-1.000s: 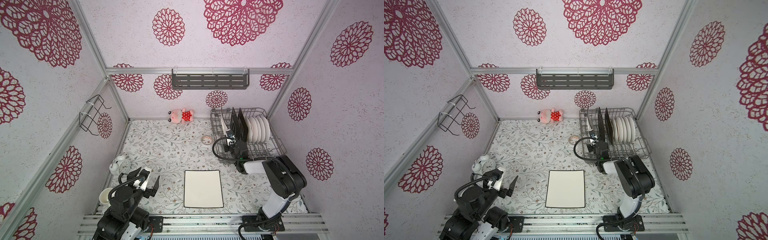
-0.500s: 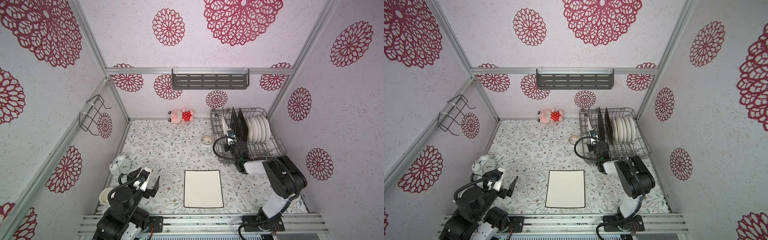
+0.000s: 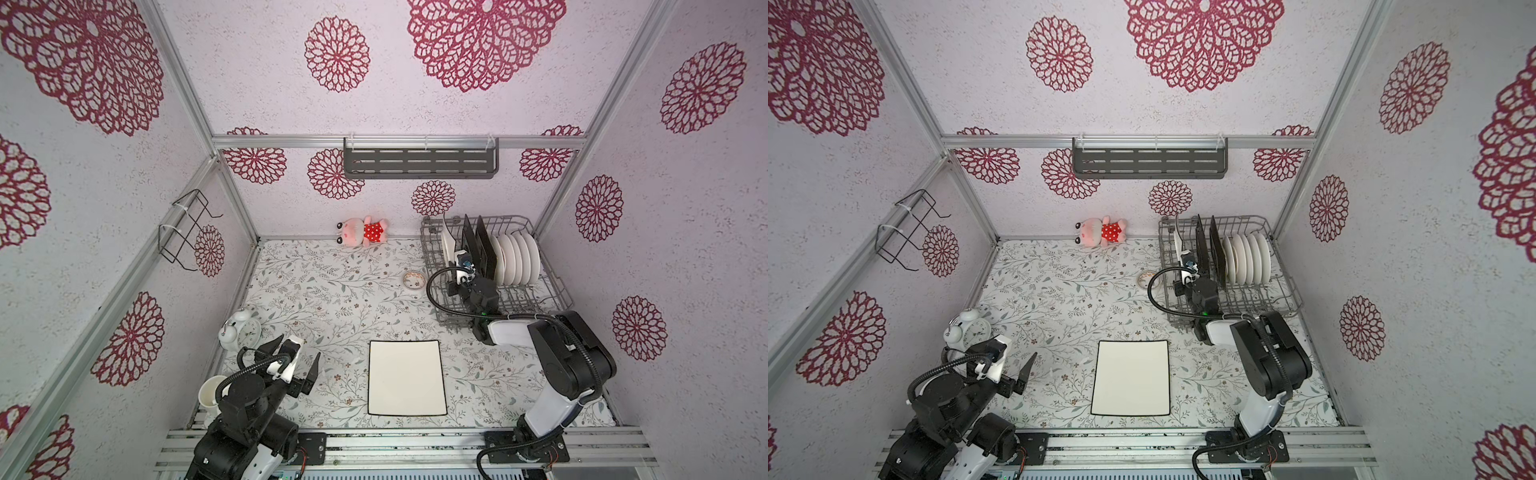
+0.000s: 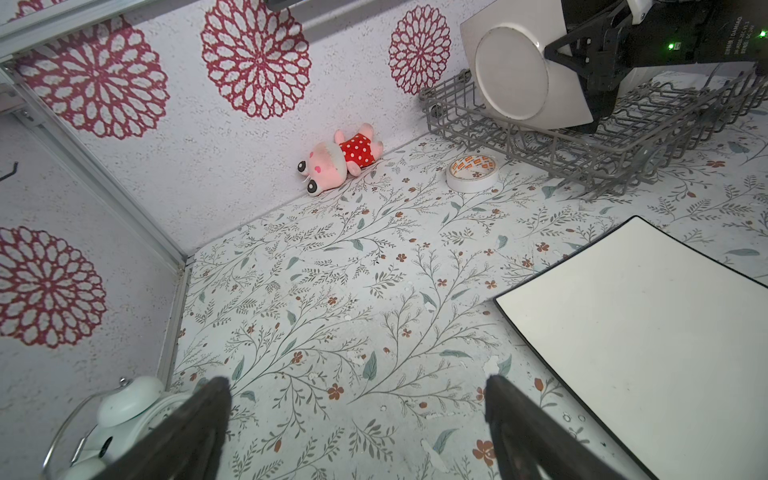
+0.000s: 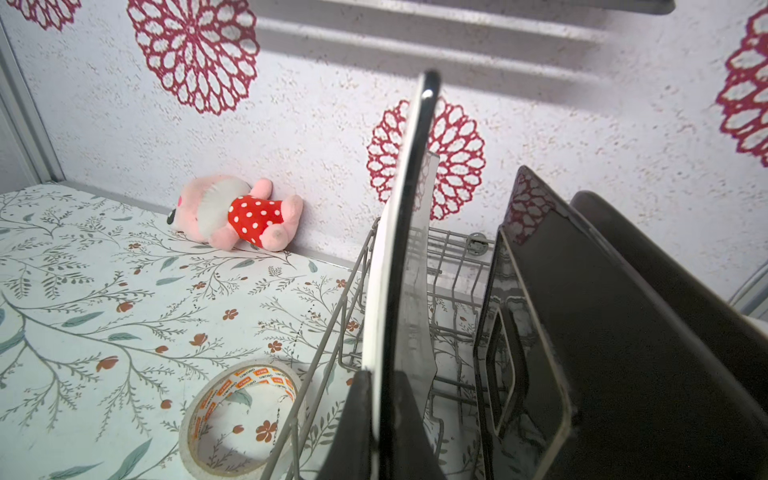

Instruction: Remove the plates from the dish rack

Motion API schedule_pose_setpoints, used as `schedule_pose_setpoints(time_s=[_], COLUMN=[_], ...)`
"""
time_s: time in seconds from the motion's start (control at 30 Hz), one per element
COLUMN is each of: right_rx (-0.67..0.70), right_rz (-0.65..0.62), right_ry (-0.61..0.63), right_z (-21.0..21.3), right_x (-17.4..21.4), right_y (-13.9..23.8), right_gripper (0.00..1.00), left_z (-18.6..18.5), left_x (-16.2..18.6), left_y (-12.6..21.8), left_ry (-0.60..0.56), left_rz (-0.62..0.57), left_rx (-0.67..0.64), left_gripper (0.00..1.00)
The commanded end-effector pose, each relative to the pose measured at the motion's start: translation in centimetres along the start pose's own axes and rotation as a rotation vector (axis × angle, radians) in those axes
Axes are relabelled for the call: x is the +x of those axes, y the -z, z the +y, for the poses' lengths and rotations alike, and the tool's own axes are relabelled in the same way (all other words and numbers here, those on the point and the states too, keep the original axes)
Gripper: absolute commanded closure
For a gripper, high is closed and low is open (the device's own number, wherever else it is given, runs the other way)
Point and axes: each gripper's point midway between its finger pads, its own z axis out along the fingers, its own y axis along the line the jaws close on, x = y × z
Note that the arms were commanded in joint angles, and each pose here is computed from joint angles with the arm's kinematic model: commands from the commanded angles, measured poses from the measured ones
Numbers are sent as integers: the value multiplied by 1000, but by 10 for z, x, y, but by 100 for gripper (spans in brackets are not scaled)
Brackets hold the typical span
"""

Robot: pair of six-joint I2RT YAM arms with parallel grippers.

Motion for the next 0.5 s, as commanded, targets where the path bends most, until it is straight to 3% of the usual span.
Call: schedule_pose_setpoints(time_s=[0.0, 0.47], right_rx=[-20, -23], right_rz=[-357, -395], right_ry=[-73, -64], right_z=[-3, -6], right_x=[-116, -138], right_y=[18, 33], right_gripper=[100, 100], left_z=[-2, -4], left_x=[-5, -7], left_y=[0, 4], left_ry=[-16, -15], left_rz=[-29, -49], left_rx=[10, 21], left_gripper=[2, 3])
